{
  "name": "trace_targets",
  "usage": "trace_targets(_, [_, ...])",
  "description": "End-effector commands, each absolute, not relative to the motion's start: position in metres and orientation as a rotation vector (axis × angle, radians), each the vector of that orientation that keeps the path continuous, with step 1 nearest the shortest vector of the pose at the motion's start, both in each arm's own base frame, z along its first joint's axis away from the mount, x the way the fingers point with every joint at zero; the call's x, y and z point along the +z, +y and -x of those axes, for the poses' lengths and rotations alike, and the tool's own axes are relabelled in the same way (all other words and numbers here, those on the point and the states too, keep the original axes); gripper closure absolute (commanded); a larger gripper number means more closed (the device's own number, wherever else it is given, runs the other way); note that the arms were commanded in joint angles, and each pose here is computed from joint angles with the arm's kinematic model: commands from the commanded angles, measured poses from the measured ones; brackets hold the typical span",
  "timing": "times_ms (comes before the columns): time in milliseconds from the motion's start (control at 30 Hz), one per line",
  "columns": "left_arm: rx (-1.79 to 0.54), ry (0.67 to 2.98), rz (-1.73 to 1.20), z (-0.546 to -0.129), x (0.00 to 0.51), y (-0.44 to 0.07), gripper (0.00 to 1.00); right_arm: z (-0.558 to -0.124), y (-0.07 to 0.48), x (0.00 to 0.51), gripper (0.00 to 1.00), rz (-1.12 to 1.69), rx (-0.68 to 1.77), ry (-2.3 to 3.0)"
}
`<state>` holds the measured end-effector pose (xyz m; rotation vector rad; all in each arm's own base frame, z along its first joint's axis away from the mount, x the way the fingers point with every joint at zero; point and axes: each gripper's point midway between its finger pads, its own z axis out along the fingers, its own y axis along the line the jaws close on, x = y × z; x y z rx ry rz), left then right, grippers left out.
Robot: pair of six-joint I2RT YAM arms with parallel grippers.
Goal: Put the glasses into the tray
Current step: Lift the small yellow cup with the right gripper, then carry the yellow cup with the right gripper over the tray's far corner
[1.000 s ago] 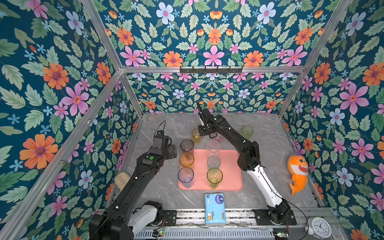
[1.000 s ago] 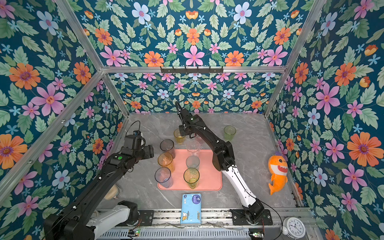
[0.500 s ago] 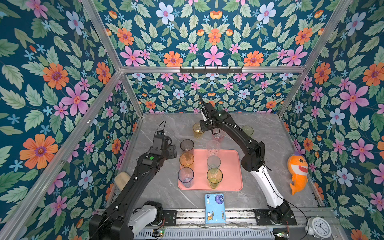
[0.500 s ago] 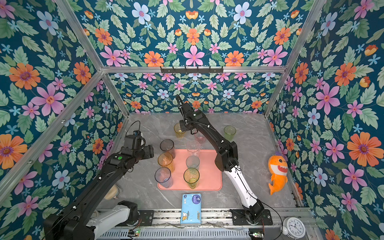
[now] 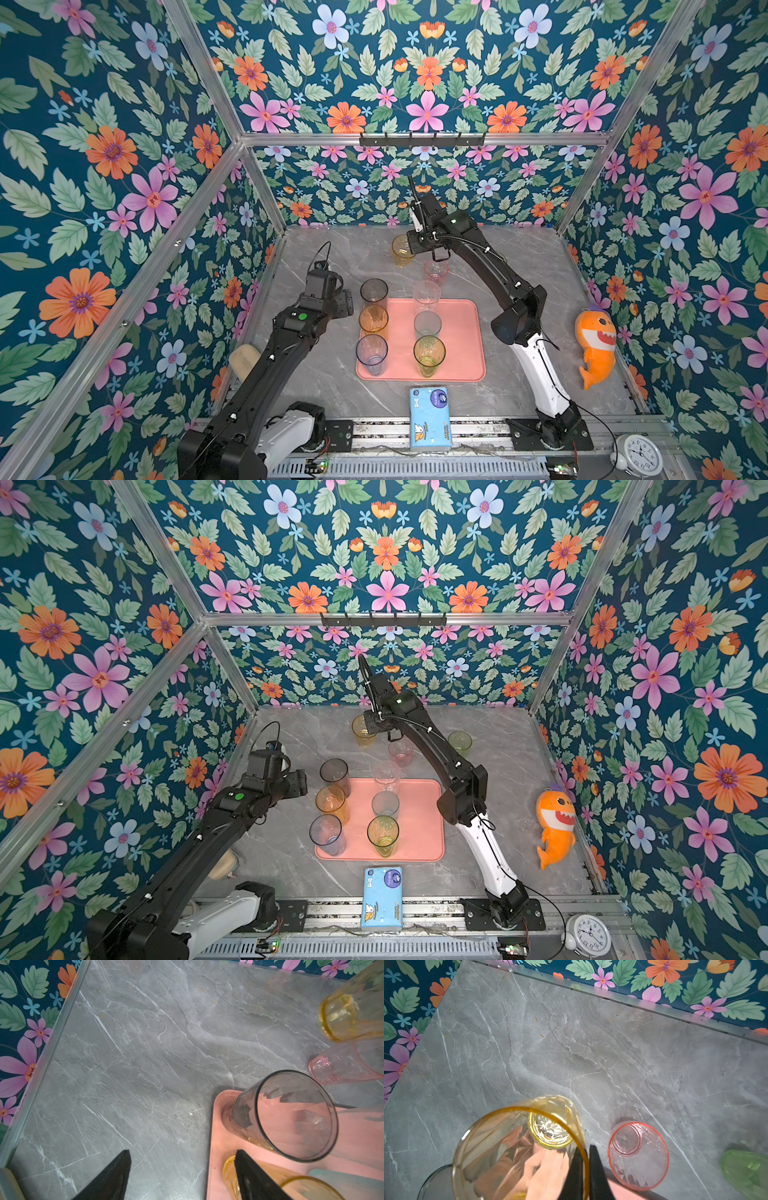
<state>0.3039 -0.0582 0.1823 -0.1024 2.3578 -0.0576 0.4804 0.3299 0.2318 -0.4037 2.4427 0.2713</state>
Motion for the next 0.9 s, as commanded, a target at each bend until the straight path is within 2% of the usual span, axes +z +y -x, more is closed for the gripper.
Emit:
trace_targets(0, [-0.053,2.345,0.098,-0.305,0.184,-0.058,0.18,-0.476,0.319,0.244,1.0,0.399,0.25,2.438])
trace_targets(867, [-0.06,2.346,0.099,-0.306,0.183,-0.059,0.19,-0.453,0.245,0.273,1.0,0.317,0.113,2.473])
